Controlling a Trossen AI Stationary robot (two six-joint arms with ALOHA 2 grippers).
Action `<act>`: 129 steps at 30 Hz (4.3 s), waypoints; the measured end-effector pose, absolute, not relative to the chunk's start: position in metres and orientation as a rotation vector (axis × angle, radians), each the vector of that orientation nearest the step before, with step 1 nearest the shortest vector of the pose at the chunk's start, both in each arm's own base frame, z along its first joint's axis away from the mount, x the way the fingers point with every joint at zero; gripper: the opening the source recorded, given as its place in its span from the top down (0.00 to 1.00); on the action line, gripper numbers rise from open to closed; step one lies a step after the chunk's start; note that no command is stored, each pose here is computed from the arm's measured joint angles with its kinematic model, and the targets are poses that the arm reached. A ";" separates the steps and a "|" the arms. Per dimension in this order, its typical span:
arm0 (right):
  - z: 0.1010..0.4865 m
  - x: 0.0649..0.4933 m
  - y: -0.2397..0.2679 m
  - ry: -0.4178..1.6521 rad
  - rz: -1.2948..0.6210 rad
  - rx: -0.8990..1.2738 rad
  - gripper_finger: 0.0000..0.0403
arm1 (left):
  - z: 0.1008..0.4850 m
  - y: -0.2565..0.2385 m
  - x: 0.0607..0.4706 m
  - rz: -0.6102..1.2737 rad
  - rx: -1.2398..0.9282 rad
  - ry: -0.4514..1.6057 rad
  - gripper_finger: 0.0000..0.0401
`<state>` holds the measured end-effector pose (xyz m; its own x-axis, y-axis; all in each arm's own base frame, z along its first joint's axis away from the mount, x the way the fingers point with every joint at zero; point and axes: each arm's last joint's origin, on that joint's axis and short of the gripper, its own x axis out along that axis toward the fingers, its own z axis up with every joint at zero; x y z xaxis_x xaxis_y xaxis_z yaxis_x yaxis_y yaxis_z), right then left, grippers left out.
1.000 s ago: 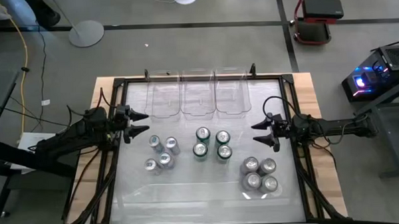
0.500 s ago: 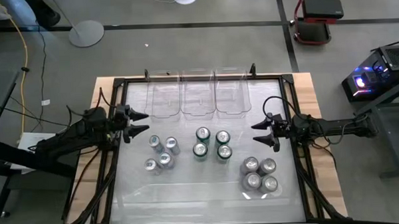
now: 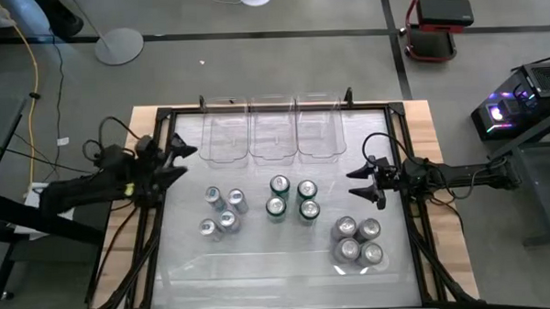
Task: Sort soda cans
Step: Put the top left blue soda can into the left transparent bin
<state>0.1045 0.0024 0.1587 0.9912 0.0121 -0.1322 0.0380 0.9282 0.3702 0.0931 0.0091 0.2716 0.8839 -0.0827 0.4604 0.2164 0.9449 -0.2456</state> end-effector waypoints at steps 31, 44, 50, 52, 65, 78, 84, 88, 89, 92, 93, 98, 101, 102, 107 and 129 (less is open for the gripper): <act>0.159 0.105 0.002 0.134 -0.013 0.381 0.28 | 0.375 -0.015 0.185 0.090 -0.145 0.712 0.23; 0.159 0.105 0.002 0.134 -0.013 0.381 0.28 | 0.321 -0.030 0.218 0.094 0.034 1.336 0.23; 0.159 0.105 0.002 0.134 -0.013 0.381 0.28 | 0.305 -0.025 0.223 0.091 0.009 1.475 0.23; 0.159 0.105 0.002 0.134 -0.013 0.381 0.28 | 0.300 -0.026 0.223 0.053 -0.001 1.486 0.23; 0.159 0.105 0.002 0.134 -0.013 0.381 0.28 | 0.259 -0.020 0.218 0.044 -0.002 1.474 0.23; 0.159 0.105 0.002 0.134 -0.013 0.381 0.28 | 0.232 -0.021 0.218 0.017 0.020 1.457 0.23; 0.159 0.105 0.002 0.134 -0.013 0.381 0.28 | 0.231 -0.021 0.220 0.017 0.018 1.432 0.25; 0.159 0.105 0.002 0.134 -0.013 0.381 0.28 | 0.231 -0.021 0.222 0.014 0.018 1.411 0.30; 0.159 0.105 0.002 0.134 -0.014 0.381 0.28 | 0.231 -0.021 0.222 0.014 0.018 1.412 0.31; 0.159 0.105 0.002 0.134 -0.013 0.381 0.28 | 0.231 -0.021 0.222 0.015 0.016 1.412 0.34; 0.159 0.105 0.002 0.134 -0.013 0.381 0.28 | 0.231 -0.021 0.222 0.018 0.014 1.412 0.36; 0.159 0.105 0.002 0.134 -0.014 0.381 0.28 | 0.233 -0.021 0.222 0.028 -0.010 1.416 0.45; 0.159 0.105 0.002 0.134 -0.013 0.381 0.28 | 0.245 -0.021 0.222 0.031 -0.020 1.434 0.45; 0.159 0.105 0.002 0.134 -0.013 0.381 0.28 | 0.251 -0.021 0.222 0.036 -0.026 1.436 0.45; 0.159 0.105 0.002 0.133 -0.013 0.381 0.28 | 0.297 -0.016 0.227 0.071 -0.037 1.369 0.45; 0.159 0.105 0.002 0.133 -0.013 0.381 0.28 | 0.331 0.138 0.276 0.257 0.112 1.432 0.45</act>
<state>0.1045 0.0024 0.1586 0.9912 0.0123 -0.1322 0.0378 0.9282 0.3702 0.2761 0.1377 0.3306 0.1171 0.2417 -0.9633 -0.1078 0.9673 0.2296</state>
